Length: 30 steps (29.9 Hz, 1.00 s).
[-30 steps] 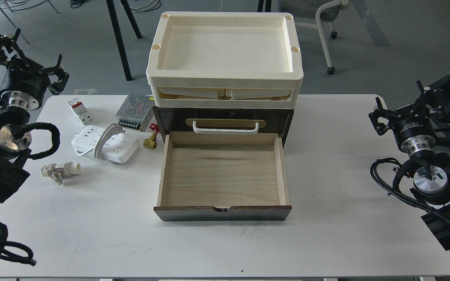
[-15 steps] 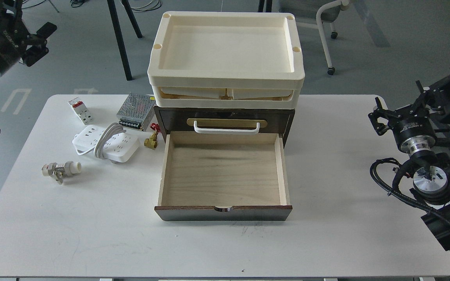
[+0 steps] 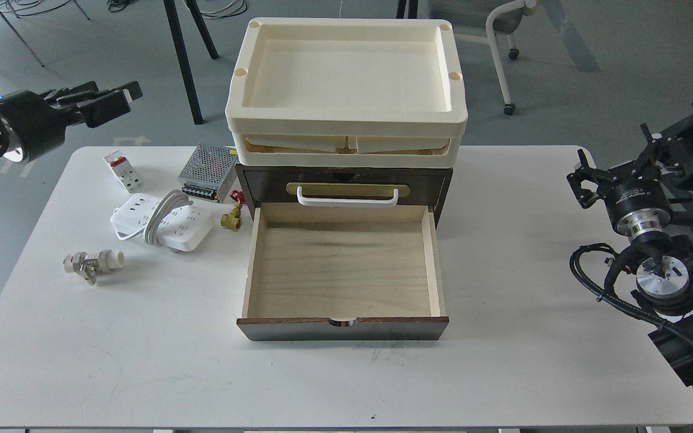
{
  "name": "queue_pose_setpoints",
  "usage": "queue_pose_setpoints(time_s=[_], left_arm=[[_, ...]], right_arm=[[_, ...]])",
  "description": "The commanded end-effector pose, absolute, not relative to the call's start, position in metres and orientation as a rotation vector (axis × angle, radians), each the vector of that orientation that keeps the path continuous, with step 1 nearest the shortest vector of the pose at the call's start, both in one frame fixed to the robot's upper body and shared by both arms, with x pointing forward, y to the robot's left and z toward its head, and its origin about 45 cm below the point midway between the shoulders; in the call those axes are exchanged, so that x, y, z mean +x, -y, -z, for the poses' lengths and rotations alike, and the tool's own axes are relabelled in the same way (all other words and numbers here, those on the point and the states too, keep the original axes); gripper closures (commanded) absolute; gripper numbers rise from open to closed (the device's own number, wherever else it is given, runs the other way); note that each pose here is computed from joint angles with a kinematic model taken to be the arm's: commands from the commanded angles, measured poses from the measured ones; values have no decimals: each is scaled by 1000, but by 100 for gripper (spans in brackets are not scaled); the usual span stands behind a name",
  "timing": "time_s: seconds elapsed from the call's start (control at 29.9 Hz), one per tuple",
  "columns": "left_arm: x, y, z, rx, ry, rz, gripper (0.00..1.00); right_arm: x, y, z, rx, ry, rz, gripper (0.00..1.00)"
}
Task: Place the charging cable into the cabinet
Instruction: 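Lower the left gripper onto the white power strip and close it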
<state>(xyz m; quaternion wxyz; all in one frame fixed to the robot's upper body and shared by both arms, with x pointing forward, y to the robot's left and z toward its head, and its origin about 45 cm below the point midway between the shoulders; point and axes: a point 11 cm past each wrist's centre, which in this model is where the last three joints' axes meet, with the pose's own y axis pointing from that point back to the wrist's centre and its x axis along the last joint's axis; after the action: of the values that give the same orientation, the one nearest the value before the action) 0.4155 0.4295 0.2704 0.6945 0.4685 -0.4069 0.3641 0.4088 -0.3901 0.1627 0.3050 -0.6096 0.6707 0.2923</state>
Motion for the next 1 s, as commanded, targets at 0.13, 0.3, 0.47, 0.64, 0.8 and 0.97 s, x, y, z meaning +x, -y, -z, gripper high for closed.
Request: queue_pose_setpoints(time_s=[0.13,0.3,0.47,0.64,0.8,0.97], left_arm=[[392,-435,-176,1235,927,-647,7],[385,-416,-140,1252,947,-561,10],[386,-411,-117,1293,948,-538,13],[389,-402,-106,1296,950,-531,19],[390,-400,-96,1327,946,-518,50],[392,-397,-93,1332,933,-536,75]], right_arm=[[409,390,-163,-1615,-1775,-773,0],[409,389,-164,-1616,-1773,-773,0],[409,389,-163,-1617,-1772,-776,0],[408,388,-162,-1617,-1772,-778,0],[407,385,-164,-1622,-1758,-781,0],[407,385,-163,-1624,-1760,-782,0]])
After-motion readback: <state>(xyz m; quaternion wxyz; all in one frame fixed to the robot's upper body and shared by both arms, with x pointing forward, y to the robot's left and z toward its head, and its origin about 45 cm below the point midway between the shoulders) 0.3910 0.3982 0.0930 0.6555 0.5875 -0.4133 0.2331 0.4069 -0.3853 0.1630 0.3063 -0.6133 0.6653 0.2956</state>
